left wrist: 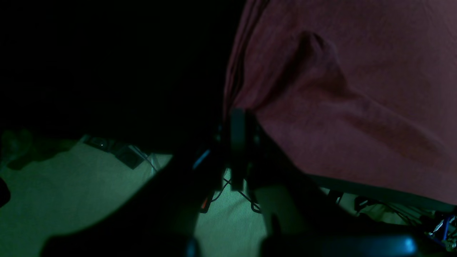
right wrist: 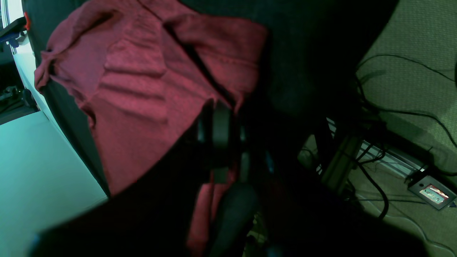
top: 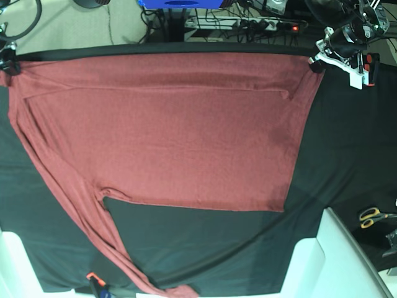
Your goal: Fold the T-shirt properly
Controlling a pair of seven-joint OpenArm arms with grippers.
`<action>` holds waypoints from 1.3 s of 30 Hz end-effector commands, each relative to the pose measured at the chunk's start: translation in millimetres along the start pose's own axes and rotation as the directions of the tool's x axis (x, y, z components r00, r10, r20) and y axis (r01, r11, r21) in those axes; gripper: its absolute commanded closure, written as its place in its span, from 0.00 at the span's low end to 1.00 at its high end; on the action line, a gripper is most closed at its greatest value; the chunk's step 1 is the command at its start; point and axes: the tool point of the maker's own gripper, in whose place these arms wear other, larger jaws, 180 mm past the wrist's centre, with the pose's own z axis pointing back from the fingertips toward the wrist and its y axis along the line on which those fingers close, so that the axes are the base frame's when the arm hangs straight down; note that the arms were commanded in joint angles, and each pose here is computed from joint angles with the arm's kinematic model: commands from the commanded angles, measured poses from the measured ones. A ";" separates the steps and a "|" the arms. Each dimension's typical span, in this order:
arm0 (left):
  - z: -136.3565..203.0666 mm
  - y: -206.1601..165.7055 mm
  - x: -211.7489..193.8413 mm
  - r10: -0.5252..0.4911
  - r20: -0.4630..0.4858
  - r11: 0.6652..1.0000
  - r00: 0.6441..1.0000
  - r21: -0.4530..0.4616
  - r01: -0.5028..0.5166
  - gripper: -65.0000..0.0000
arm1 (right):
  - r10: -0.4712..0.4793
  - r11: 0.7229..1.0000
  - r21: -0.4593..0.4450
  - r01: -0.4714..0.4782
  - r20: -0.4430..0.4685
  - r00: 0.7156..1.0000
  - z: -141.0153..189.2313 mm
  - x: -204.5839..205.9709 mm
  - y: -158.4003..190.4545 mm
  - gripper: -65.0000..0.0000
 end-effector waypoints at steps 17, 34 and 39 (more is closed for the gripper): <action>27.3 44.7 15.7 0.090 0.090 0.987 0.992 0.124 -0.101 0.37 | 0.012 1.000 0.007 -0.013 0.065 0.998 12.6 22.2 -0.4 0.40; 108.6 89.7 68.5 -0.008 0.306 0.960 0.952 0.267 -0.078 0.36 | 0.203 0.979 -0.048 -0.197 0.294 0.934 70.3 90.2 37.5 0.40; 106.8 85.9 72.1 -0.012 0.313 0.963 0.950 0.258 -0.073 0.36 | 0.178 0.984 -0.049 -0.171 0.286 0.942 66.0 87.0 37.9 0.39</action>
